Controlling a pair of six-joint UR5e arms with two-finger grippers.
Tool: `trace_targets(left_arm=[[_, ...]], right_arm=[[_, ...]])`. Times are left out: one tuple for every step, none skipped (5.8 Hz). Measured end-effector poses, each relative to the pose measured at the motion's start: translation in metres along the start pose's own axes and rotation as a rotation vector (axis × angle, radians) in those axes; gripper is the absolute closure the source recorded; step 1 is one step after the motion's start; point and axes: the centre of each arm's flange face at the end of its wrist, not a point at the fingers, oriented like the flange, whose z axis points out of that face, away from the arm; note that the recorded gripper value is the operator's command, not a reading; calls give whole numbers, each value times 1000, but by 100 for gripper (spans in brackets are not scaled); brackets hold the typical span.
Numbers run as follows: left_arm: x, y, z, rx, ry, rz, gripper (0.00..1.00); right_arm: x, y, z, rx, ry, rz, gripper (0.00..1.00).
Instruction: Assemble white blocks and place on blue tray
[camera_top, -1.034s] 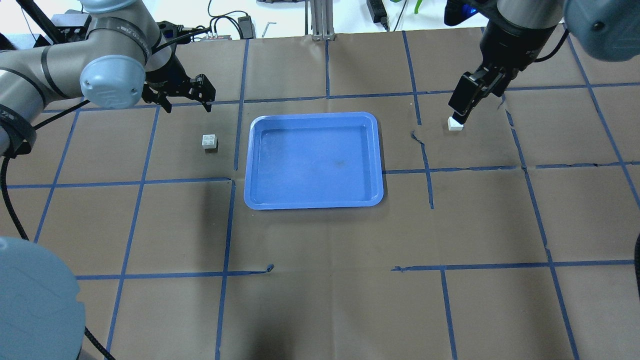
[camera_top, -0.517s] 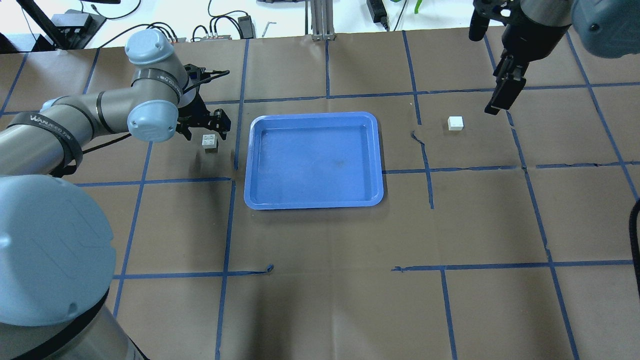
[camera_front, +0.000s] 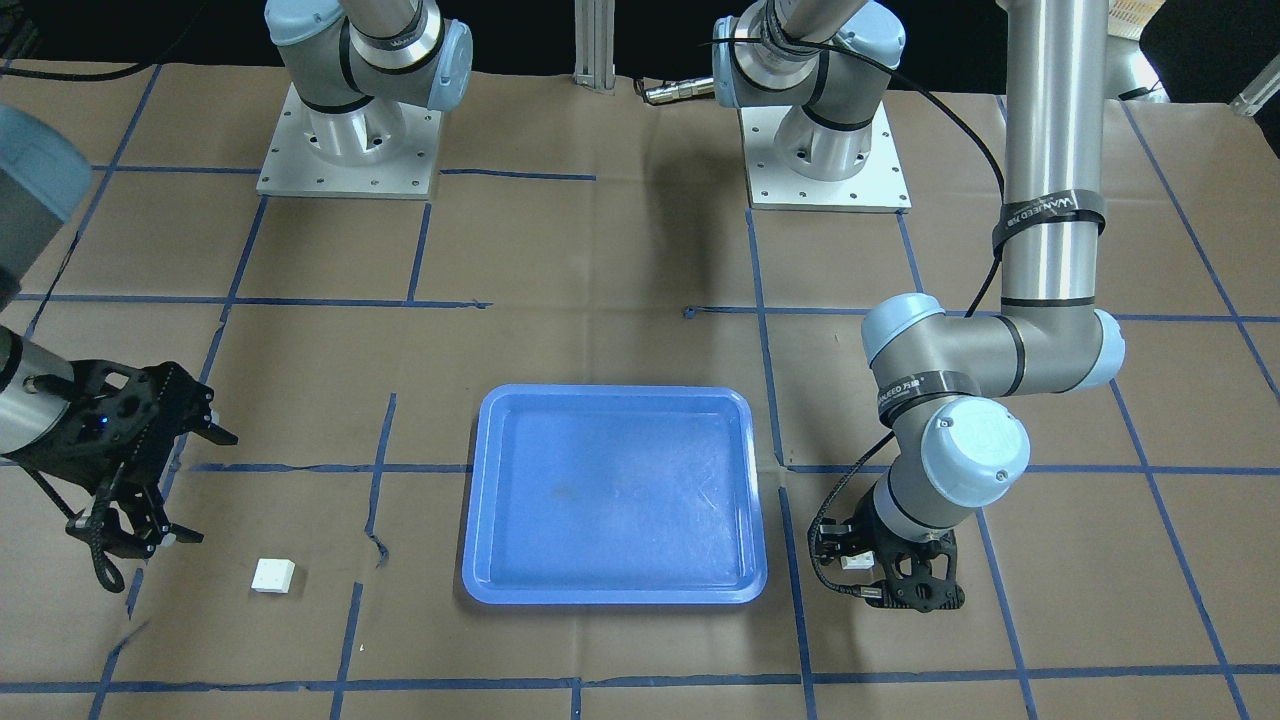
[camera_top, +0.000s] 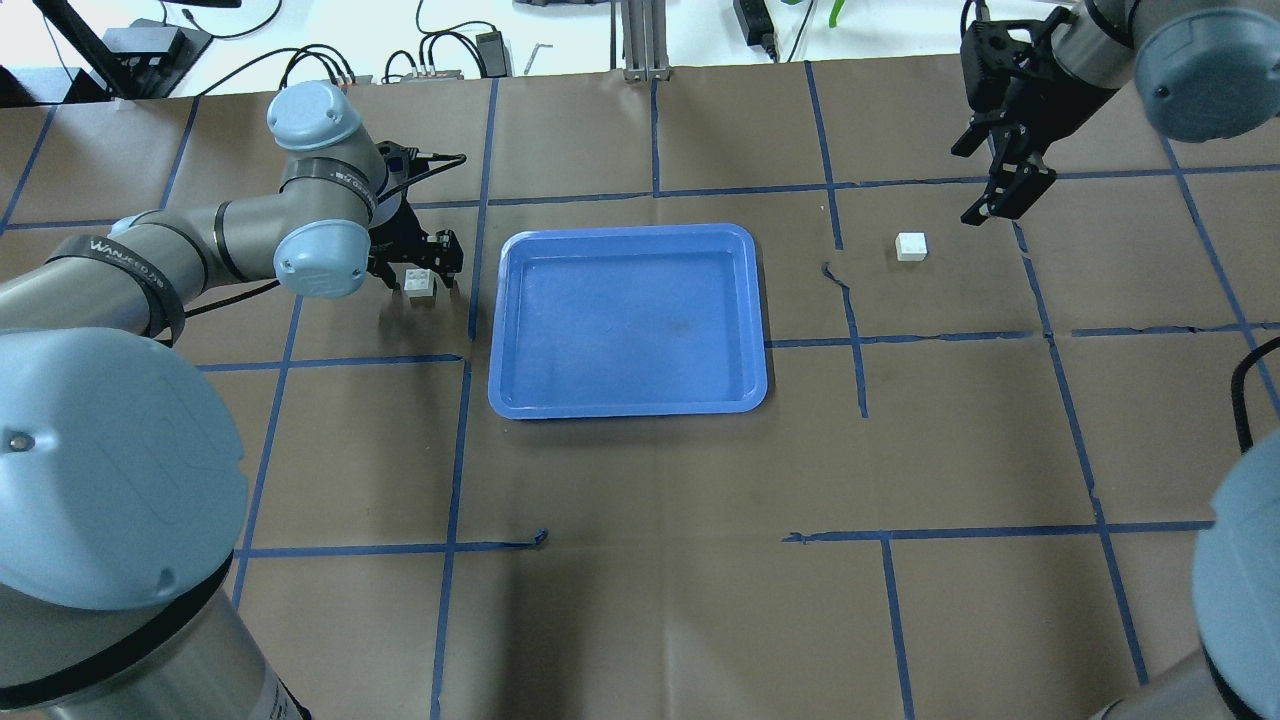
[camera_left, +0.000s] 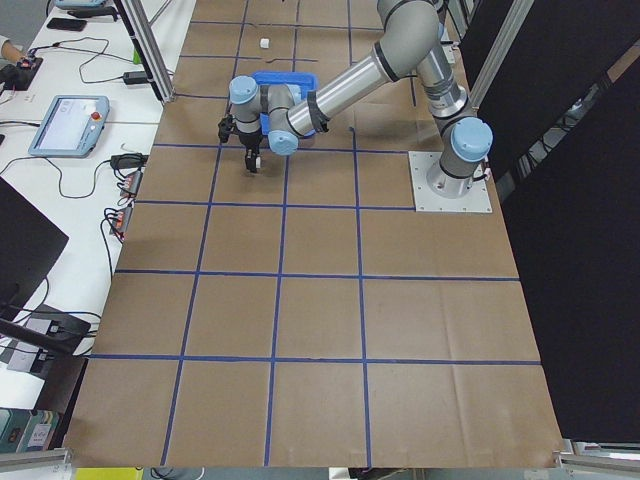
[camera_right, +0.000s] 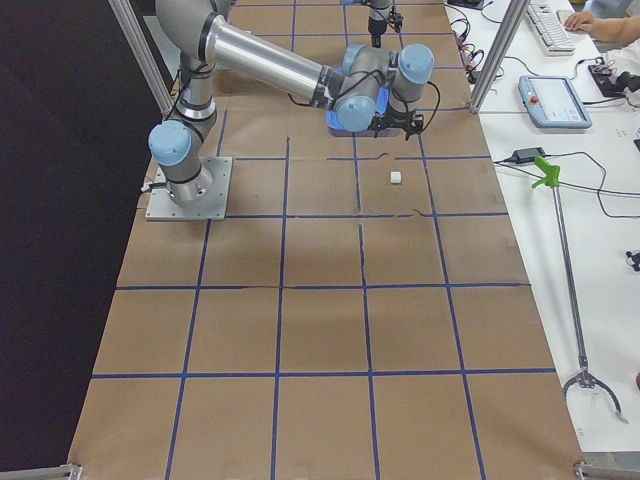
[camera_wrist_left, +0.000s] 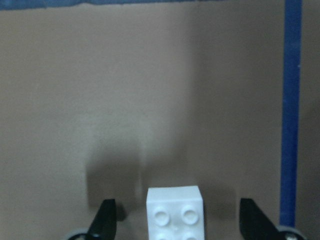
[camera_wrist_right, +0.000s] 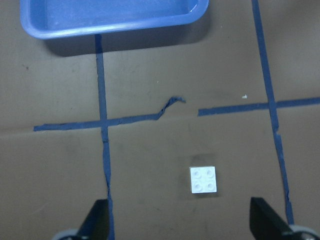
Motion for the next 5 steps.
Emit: trace_targets(left_arm=[[0,-1,-2,5,2,0,81],[0,-2,-3,7,4,2,81],[0,-2,-10,18,3,4,81],[12,2,-31,39,0,23,81],[49,14,-61,49,2,76,80]], right_arm=[[14,32,33,110,-11,-31,0],[25,56,68,192,-17,-61,0],[31,69,93,232,-22,-92,0],[33,76,111,250,-36,-98,0],[30,82,129,261,-58,-93,0]])
